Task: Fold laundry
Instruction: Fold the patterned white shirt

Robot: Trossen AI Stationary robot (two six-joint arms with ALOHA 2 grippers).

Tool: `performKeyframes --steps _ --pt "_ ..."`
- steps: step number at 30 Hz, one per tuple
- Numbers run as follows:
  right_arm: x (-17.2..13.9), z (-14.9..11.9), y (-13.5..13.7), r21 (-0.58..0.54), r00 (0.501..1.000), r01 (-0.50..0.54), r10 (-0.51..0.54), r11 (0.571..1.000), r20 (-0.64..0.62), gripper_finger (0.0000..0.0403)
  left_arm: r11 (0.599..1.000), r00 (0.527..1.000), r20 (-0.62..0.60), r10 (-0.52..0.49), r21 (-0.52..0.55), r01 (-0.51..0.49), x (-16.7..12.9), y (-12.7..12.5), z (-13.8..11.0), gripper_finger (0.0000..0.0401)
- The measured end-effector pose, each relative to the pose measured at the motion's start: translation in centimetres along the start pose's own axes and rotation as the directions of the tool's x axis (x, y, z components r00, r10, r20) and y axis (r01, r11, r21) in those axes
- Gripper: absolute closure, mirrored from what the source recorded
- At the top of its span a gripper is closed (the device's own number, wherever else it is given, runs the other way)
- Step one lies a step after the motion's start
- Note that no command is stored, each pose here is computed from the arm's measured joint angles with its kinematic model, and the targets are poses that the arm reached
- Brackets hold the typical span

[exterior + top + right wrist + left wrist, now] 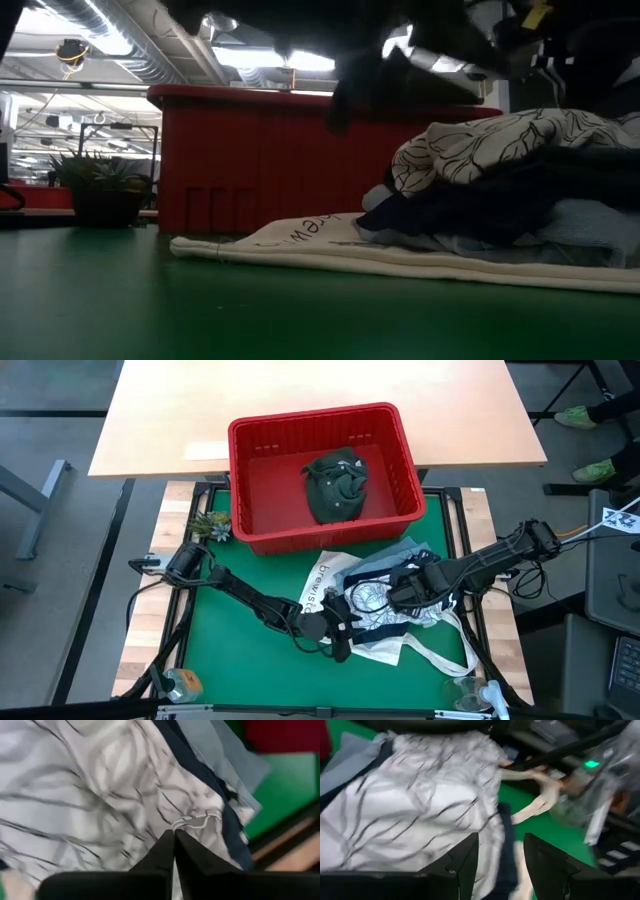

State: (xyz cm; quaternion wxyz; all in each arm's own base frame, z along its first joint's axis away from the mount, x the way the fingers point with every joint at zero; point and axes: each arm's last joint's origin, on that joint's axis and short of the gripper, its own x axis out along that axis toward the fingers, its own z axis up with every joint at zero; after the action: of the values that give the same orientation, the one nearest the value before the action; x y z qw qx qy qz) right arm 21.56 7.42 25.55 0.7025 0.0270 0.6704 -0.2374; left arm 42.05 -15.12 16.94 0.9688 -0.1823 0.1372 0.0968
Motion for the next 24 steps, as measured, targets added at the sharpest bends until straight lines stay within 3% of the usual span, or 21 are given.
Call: performKeyframes --steps 6,11,18,24 --pt "-0.1 -1.1 -1.2 0.073 0.985 0.144 -0.137 0.987 -0.101 0.0394 0.999 0.998 -0.037 0.045 -0.001 -0.045 1.3 1.0 -2.4 0.025" --pt "1.0 -1.6 -1.3 0.081 0.977 0.182 -0.171 0.98 -0.13 0.0399 0.997 0.994 -0.082 0.077 0.005 -0.077 2.1 1.8 -4.2 0.025" --pt "4.2 -3.5 -1.7 0.047 0.937 0.274 -0.255 0.961 -0.241 0.0394 0.996 0.992 -0.093 0.084 0.014 -0.083 2.1 1.9 -4.5 0.025" --pt "5.1 -4.0 -2.0 0.019 0.92 0.325 -0.311 0.946 -0.239 0.0401 0.996 0.991 -0.1 0.086 0.018 -0.084 2.1 1.9 -4.5 0.025"
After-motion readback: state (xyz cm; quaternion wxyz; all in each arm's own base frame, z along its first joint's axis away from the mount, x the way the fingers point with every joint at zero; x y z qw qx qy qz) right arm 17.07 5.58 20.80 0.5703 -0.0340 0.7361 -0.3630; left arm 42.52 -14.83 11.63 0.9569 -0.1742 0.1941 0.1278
